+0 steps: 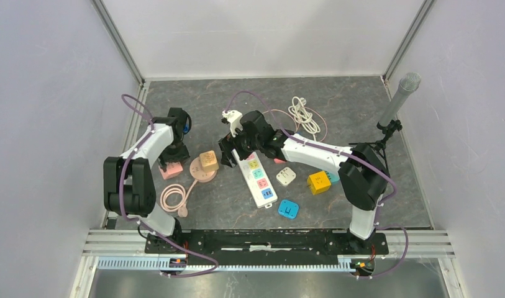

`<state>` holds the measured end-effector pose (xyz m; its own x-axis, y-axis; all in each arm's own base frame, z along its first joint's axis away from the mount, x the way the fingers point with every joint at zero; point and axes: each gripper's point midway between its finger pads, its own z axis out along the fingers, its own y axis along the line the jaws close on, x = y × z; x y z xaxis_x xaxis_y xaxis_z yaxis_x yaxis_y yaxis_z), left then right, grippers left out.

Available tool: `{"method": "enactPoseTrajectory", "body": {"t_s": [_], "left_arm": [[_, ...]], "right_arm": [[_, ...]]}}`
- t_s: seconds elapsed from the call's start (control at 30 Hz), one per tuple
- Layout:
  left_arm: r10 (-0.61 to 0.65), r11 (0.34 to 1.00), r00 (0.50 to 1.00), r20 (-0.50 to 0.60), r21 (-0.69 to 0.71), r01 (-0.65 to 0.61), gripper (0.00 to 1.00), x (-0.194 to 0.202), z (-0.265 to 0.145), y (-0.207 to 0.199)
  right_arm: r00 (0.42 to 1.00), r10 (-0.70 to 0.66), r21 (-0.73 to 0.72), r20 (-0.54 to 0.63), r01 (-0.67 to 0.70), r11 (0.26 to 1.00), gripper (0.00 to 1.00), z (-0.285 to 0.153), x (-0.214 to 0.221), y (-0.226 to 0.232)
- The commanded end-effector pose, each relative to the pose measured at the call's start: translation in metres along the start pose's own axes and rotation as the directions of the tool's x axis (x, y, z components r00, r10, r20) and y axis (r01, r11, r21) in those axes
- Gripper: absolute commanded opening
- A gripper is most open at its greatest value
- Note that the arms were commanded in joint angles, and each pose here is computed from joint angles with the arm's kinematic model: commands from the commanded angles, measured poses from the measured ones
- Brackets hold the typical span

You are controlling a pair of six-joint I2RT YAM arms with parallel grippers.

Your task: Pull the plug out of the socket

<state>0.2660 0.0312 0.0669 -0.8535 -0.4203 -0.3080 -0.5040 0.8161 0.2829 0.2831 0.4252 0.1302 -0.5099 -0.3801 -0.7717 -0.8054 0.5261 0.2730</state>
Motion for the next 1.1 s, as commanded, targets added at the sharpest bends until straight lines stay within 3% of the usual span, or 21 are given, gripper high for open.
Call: {"method": "enactPoseTrajectory", "body": {"t_s": [0.0, 0.1, 0.37, 0.6, 0.8, 1.07], "left_arm": [[-0.068, 0.994, 0.998, 0.005, 0.091, 0.067, 0.50, -0.011, -0.001, -0.022], [-0.084, 0.986, 0.996, 0.043, 0.145, 0.077, 0.72, -0.023, -0.017, -0.025], [-0.122, 0.964, 0.981, 0.150, 0.253, 0.081, 0.95, -0.051, -0.065, -0.023], [-0.144, 0.947, 0.974, 0.174, 0.311, 0.084, 0.98, -0.049, -0.083, -0.019], [-0.202, 0.900, 0.963, 0.179, 0.422, 0.111, 0.94, -0.031, -0.093, -0.021], [-0.313, 0.804, 0.950, -0.016, 0.527, 0.274, 0.94, 0.034, -0.069, -0.037]], "right_arm": [[0.998, -0.006, 0.000, 0.055, 0.006, 1.000, 0.92, -0.013, -0.017, 0.006], [0.999, -0.004, 0.003, 0.048, 0.004, 1.000, 0.92, -0.012, -0.016, 0.005], [0.999, 0.008, -0.006, 0.039, -0.008, 1.000, 0.92, -0.008, -0.016, 0.006], [0.999, 0.006, -0.010, 0.034, -0.006, 1.000, 0.92, -0.006, -0.014, 0.009], [1.000, 0.011, 0.082, 0.018, -0.012, 0.997, 0.93, -0.005, -0.011, -0.001], [0.998, 0.065, 0.239, 0.016, -0.067, 0.969, 0.93, 0.014, -0.022, 0.002]]}}
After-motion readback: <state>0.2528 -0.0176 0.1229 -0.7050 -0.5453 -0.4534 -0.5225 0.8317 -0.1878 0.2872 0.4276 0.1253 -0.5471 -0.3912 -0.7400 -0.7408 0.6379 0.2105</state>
